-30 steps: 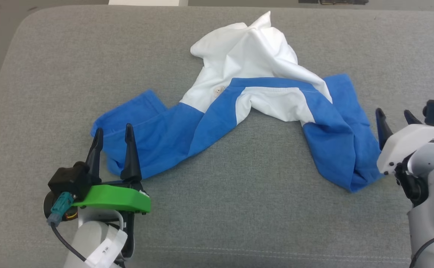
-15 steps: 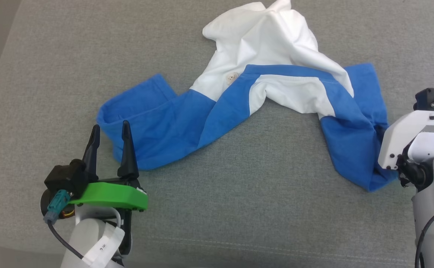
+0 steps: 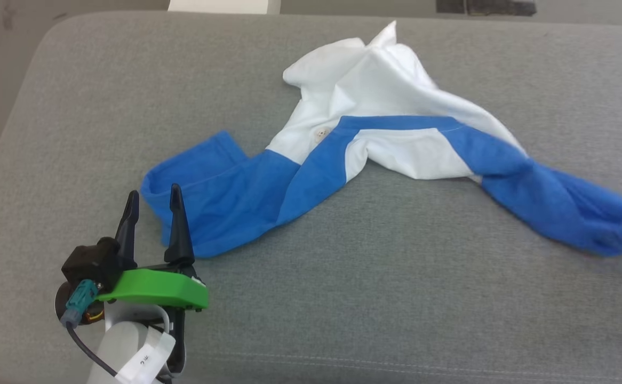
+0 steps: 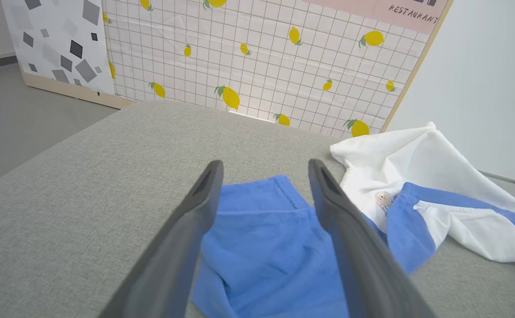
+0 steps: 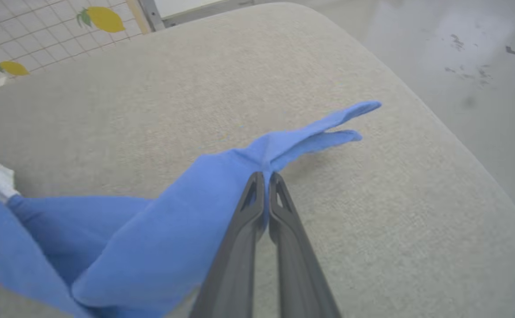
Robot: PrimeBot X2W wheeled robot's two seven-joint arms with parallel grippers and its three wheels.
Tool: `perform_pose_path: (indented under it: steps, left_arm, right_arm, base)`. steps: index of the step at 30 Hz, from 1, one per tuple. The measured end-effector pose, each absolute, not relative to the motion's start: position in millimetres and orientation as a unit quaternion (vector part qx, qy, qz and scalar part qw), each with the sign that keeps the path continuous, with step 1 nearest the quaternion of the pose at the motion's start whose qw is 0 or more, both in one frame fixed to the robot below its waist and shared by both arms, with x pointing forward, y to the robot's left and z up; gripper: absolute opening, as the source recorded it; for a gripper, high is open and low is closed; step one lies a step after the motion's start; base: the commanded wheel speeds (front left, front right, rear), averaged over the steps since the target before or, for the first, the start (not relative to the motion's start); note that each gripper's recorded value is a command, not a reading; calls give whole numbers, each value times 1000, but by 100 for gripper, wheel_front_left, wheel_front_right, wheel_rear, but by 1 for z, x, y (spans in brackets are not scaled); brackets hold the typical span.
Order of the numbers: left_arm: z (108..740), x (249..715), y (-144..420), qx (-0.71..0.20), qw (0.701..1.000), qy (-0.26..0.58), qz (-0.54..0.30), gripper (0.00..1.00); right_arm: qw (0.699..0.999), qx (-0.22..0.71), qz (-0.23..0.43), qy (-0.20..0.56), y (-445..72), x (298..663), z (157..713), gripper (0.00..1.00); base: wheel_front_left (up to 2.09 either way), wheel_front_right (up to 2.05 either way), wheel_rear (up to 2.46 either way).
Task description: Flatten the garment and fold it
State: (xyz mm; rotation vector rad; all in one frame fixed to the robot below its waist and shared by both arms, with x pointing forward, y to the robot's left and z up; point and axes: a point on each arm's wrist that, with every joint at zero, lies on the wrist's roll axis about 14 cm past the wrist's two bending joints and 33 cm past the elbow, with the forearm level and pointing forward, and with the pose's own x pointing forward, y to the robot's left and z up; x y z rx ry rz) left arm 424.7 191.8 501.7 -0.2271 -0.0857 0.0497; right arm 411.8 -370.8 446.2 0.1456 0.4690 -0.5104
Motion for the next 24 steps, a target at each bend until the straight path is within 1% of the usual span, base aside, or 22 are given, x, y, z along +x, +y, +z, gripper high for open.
perform_pose_path:
  steps: [2, 6, 7, 8, 9, 12, 15, 17, 20, 24]
  left_arm:
    - [503, 425, 189, -114, 992, -44, 21, 100]
    - [504, 424, 185, -116, 992, -45, 15, 100]
    - [504, 424, 184, -116, 992, -45, 15, 100]
    - [504, 424, 184, -115, 992, -45, 14, 100]
    - [504, 424, 184, -115, 992, -45, 14, 100]
    - [505, 422, 182, -114, 992, -45, 11, 100]
    - [507, 419, 181, -115, 992, -47, 8, 100]
    - [509, 417, 179, -115, 992, -49, 5, 100]
    - [510, 413, 178, -115, 992, -48, 3, 100]
    - [510, 411, 173, -116, 992, -47, -4, 100]
  right_arm:
    - [923, 82, -287, 243, -388, 385, 436, 0]
    - [900, 99, -325, 273, -399, 346, 416, 0]
    - [898, 105, -327, 276, -398, 343, 412, 25]
    - [897, 109, -327, 276, -396, 341, 409, 90]
    - [898, 112, -326, 273, -395, 340, 409, 100]
    - [909, 109, -322, 242, -393, 343, 417, 100]
    - [929, 86, -296, 204, -383, 351, 431, 100]
    - [948, 73, -259, 171, -364, 362, 441, 100]
    - [967, 83, -193, 144, -324, 374, 447, 100]
    - [983, 79, -114, 120, -276, 388, 463, 100]
  base:
    - [0, 0, 0]
    - [0, 0, 0]
    - [0, 0, 0]
    - [0, 0, 0]
    - [0, 0, 0]
    - [0, 0, 0]
    - [0, 0, 0]
    - [0, 0, 0]
    - [0, 0, 0]
    - [0, 0, 0]
